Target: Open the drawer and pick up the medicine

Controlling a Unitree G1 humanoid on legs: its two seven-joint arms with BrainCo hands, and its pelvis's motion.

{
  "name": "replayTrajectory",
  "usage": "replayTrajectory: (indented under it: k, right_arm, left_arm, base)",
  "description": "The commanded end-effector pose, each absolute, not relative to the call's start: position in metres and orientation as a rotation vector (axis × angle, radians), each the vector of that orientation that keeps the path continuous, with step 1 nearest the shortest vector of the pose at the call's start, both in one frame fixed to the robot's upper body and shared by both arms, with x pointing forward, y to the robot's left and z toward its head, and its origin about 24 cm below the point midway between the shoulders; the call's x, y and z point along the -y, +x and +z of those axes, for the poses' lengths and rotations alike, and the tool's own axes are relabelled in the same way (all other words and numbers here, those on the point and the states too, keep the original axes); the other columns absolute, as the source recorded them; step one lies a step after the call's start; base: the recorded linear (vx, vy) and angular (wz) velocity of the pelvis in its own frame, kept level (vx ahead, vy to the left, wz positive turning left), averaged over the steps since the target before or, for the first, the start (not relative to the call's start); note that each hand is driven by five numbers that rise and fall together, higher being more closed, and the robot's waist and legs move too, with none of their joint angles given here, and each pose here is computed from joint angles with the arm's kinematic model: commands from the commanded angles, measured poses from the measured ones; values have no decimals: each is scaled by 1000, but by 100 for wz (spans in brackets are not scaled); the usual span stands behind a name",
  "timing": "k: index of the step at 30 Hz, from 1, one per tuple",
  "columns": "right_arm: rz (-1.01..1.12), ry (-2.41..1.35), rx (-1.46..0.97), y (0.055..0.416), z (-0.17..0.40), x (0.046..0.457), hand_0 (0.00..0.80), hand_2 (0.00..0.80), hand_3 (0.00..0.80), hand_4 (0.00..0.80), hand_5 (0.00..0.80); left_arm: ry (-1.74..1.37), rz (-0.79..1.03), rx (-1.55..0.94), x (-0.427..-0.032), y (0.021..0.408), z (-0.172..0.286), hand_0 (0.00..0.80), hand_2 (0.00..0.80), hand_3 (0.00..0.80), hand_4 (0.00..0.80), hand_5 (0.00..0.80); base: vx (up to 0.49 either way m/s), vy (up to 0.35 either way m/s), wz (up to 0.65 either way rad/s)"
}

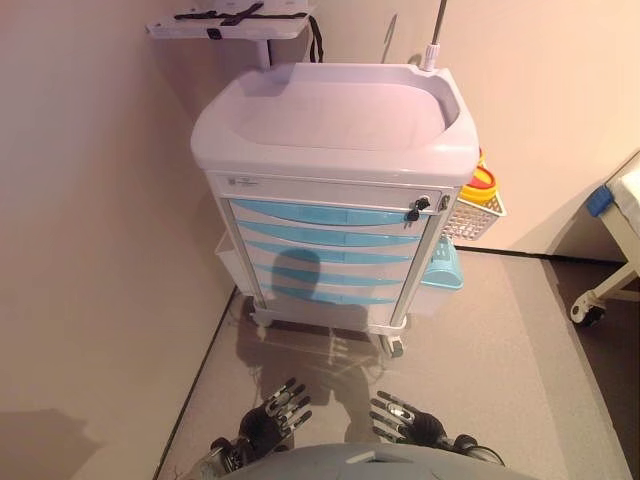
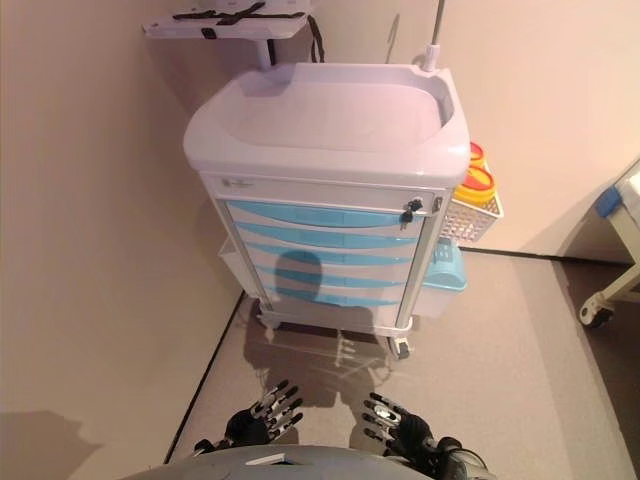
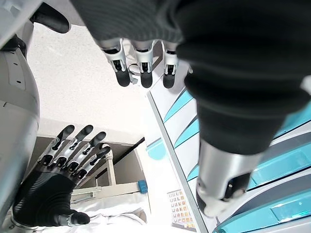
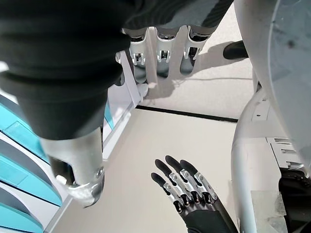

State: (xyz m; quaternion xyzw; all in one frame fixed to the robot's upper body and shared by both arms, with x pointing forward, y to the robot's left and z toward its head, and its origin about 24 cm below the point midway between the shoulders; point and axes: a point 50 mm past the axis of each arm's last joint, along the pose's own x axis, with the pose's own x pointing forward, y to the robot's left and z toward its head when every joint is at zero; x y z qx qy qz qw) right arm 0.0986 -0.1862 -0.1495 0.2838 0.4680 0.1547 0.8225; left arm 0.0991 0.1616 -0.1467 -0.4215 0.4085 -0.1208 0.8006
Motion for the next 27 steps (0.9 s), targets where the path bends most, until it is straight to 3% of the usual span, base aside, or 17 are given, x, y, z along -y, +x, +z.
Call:
replayTrajectory:
  k: [1,14,27]
  right_arm:
    - [340,619,-950,116,-148,173,0,0,0,0,0]
    - [266,623,-904,117,-146,180,0,0,0,0,0]
    - [249,644,-713,156,-125,173,0,0,0,0,0]
  left_arm:
    - [-996,-267,-826,-151,116,-144,0,0,0,0,0]
    - [-1086,-223,-751,-149,121,-140,0,0,0,0,0]
    - [-1216,-303,-336,-143,212,-88,0,0,0,0,0]
  base:
    - [41,9,-1]
    - [44,27,-1]
    - [-96,-1,3]
